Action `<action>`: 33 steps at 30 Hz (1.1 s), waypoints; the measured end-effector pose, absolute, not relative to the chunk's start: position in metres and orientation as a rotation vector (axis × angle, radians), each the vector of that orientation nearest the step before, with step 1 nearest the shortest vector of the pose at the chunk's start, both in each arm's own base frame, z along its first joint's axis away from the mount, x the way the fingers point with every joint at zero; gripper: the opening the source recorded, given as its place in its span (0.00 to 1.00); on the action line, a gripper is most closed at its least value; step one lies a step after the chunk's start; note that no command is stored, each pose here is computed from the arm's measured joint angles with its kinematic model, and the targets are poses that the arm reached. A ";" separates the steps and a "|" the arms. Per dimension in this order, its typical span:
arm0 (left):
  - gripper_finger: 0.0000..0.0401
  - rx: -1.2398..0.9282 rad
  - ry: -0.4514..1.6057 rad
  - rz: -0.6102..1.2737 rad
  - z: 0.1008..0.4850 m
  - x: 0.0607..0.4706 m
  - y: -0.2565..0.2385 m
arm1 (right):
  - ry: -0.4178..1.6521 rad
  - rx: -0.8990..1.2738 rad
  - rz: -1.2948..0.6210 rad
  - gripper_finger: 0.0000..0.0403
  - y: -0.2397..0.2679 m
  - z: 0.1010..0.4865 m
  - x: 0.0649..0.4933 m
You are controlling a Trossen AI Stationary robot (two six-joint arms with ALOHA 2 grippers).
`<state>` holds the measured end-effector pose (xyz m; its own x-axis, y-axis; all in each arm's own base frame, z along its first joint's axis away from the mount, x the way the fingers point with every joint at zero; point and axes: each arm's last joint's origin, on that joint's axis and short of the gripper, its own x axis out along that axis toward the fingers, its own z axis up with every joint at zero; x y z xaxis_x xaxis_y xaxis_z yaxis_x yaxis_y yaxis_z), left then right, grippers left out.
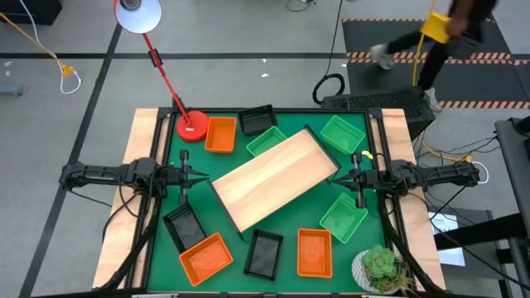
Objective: Stack baskets on shelf by color
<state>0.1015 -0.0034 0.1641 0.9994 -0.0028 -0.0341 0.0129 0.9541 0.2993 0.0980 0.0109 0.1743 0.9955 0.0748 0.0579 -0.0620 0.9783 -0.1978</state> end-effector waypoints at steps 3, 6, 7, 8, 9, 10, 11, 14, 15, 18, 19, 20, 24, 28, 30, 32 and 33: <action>0.10 0.304 0.033 -0.008 0.164 0.101 -0.003 | -0.065 -0.197 0.067 0.00 0.011 0.174 0.098; 0.10 0.304 0.034 -0.008 0.164 0.101 -0.003 | -0.063 -0.198 0.069 0.00 0.011 0.174 0.098; 0.10 0.304 0.034 -0.008 0.164 0.101 -0.003 | -0.066 -0.200 0.068 0.00 0.011 0.174 0.098; 0.10 0.304 0.034 -0.008 0.164 0.101 -0.003 | -0.071 -0.201 0.065 0.00 0.011 0.175 0.098; 0.10 0.304 0.033 -0.008 0.164 0.101 -0.003 | -0.073 -0.205 0.063 0.00 0.011 0.175 0.098; 0.10 0.304 0.033 -0.008 0.164 0.101 -0.003 | -0.073 -0.205 0.064 0.00 0.011 0.175 0.098; 0.10 0.304 0.034 -0.008 0.164 0.101 -0.003 | -0.072 -0.205 0.064 0.00 0.011 0.175 0.098; 0.10 0.304 0.033 -0.008 0.164 0.101 -0.003 | -0.072 -0.183 0.064 0.00 0.011 0.175 0.098; 0.10 0.304 0.033 -0.008 0.164 0.101 -0.003 | -0.077 -0.169 0.064 0.00 0.011 0.176 0.098; 0.10 0.304 0.034 -0.008 0.164 0.101 -0.003 | -0.067 -0.108 -0.014 0.00 0.008 0.175 0.098; 0.10 0.304 0.033 -0.008 0.164 0.101 -0.003 | -0.062 -0.090 -0.049 0.00 0.007 0.175 0.098; 0.10 0.304 0.033 -0.008 0.164 0.101 -0.003 | -0.068 -0.089 -0.061 0.00 0.007 0.176 0.098; 0.10 0.304 0.034 -0.008 0.164 0.101 -0.003 | -0.086 -0.160 -0.070 0.00 0.007 0.178 0.098; 0.10 0.304 0.034 -0.008 0.164 0.101 -0.003 | -0.098 -0.136 -0.093 0.00 0.006 0.179 0.098; 0.10 0.304 0.033 -0.008 0.164 0.101 -0.003 | -0.124 -0.120 -0.094 0.00 0.006 0.181 0.098; 0.10 0.304 0.032 -0.008 0.164 0.101 -0.003 | -0.167 -0.126 -0.101 0.00 0.006 0.186 0.098; 0.10 0.304 0.030 -0.008 0.164 0.101 -0.003 | -0.172 -0.131 -0.101 0.00 0.006 0.187 0.098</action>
